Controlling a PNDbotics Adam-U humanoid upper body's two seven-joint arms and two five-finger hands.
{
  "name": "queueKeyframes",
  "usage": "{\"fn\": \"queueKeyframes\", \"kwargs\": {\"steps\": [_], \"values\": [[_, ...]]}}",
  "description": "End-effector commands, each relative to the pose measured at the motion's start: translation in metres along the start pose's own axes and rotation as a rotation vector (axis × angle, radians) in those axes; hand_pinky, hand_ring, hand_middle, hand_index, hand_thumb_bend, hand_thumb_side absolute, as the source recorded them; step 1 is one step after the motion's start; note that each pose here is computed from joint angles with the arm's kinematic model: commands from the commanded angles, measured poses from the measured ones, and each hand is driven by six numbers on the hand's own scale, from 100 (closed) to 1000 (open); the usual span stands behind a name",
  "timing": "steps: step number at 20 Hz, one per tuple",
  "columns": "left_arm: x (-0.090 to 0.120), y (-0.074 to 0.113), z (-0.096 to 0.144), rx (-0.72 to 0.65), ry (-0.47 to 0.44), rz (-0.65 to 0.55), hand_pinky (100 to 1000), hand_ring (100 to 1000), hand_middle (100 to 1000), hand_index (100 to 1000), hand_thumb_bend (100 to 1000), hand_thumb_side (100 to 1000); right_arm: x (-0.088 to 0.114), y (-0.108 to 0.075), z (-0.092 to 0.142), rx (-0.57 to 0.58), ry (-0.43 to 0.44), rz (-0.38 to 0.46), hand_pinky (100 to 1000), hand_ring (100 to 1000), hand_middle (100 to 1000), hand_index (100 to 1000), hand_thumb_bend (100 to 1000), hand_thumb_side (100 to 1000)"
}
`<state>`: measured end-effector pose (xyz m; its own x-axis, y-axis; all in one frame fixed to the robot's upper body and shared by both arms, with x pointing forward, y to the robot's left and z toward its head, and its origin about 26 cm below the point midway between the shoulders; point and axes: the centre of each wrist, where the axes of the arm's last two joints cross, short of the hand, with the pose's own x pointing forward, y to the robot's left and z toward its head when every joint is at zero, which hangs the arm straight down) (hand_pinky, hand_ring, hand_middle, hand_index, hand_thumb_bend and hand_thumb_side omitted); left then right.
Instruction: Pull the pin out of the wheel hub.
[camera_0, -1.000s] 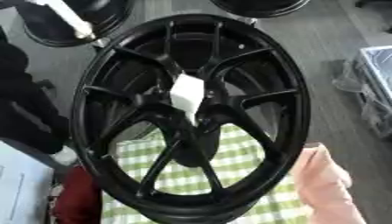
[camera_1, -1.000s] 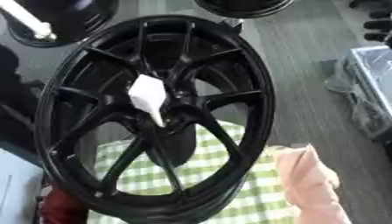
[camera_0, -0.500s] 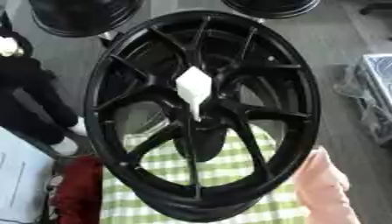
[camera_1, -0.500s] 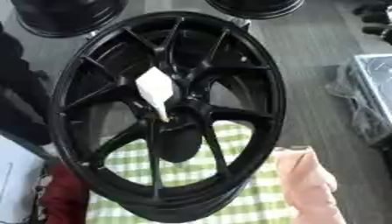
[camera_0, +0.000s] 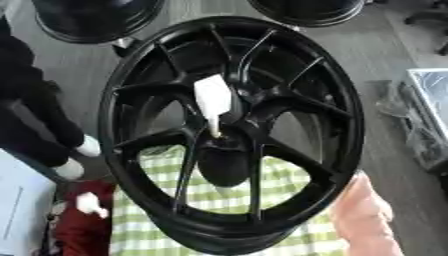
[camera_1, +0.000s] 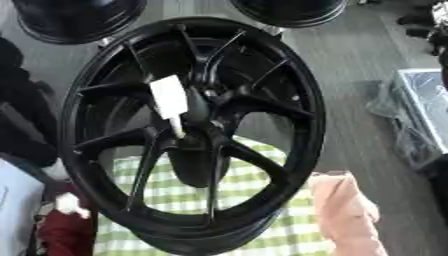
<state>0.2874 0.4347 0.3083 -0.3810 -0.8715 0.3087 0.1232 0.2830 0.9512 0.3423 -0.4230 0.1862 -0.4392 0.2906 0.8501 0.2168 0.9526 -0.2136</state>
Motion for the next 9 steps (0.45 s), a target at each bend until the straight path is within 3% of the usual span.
{"fn": "queueKeyframes", "kwargs": {"steps": [1, 5, 9], "values": [[0.005, 0.011, 0.004, 0.106, -0.015, -0.010, 824, 786, 789, 800, 432, 381, 0.013, -0.011, -0.007, 0.000, -0.036, 0.031, 739, 742, 697, 812, 100, 618], [0.007, 0.000, 0.002, 0.351, -0.037, 0.129, 806, 768, 780, 763, 378, 394, 0.015, -0.010, -0.008, 0.005, -0.042, 0.029, 740, 742, 698, 813, 100, 615], [0.022, -0.031, -0.005, 0.601, -0.031, 0.371, 792, 757, 778, 740, 331, 433, 0.017, -0.007, -0.011, 0.014, -0.054, 0.023, 740, 742, 698, 813, 100, 612]]}}
